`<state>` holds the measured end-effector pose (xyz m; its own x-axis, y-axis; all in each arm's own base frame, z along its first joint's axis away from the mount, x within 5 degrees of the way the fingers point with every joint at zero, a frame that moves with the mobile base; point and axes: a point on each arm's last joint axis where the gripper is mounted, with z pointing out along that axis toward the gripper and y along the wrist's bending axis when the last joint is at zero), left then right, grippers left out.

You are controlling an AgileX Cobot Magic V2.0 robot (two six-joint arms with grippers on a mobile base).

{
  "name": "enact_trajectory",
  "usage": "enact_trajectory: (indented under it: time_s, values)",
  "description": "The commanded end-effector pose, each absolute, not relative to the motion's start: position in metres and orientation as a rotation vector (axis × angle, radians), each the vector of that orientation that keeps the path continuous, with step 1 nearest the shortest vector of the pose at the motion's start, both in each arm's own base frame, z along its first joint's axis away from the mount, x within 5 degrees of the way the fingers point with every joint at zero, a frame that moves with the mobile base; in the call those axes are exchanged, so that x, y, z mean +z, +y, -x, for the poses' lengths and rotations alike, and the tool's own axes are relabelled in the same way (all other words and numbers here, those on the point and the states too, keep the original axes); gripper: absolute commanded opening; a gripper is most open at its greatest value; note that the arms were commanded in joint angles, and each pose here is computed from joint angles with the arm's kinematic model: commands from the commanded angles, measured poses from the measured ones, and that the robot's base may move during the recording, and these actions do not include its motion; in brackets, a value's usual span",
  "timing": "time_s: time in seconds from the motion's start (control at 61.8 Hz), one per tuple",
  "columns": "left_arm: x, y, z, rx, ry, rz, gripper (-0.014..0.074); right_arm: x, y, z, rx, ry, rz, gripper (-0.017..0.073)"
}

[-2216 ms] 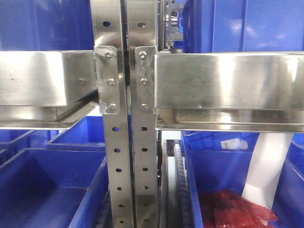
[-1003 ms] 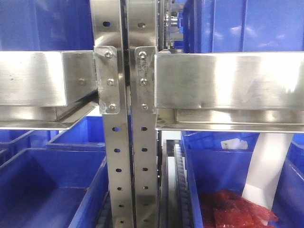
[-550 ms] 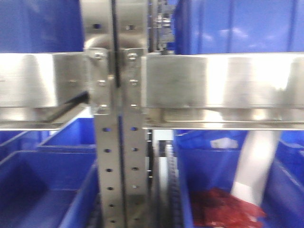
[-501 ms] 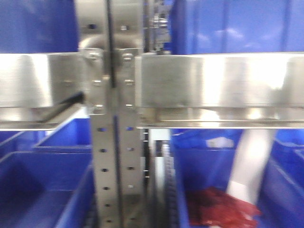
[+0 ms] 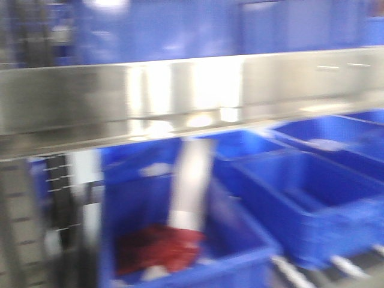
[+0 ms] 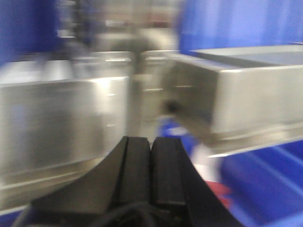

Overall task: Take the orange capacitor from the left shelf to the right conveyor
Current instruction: 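Drive the base away from the shelf holding the capacitor in the right gripper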

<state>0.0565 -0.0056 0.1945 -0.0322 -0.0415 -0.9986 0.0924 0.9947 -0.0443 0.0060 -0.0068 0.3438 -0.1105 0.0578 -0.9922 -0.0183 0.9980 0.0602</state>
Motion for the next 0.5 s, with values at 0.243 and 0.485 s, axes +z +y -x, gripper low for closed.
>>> enact_trajectory:
  time_s: [0.243,0.485]
  values:
    - [0.2045,-0.0051,-0.0552,-0.114,1.498,-0.032,-0.0127,0.3605,-0.0064,-0.0052,0.068,1.579,-0.018,0.0146]
    - [0.2045,-0.0051,-0.0552,-0.114,1.498,-0.032,-0.0127,0.3605,-0.0064,-0.0052,0.068,1.579,-0.018,0.0146]
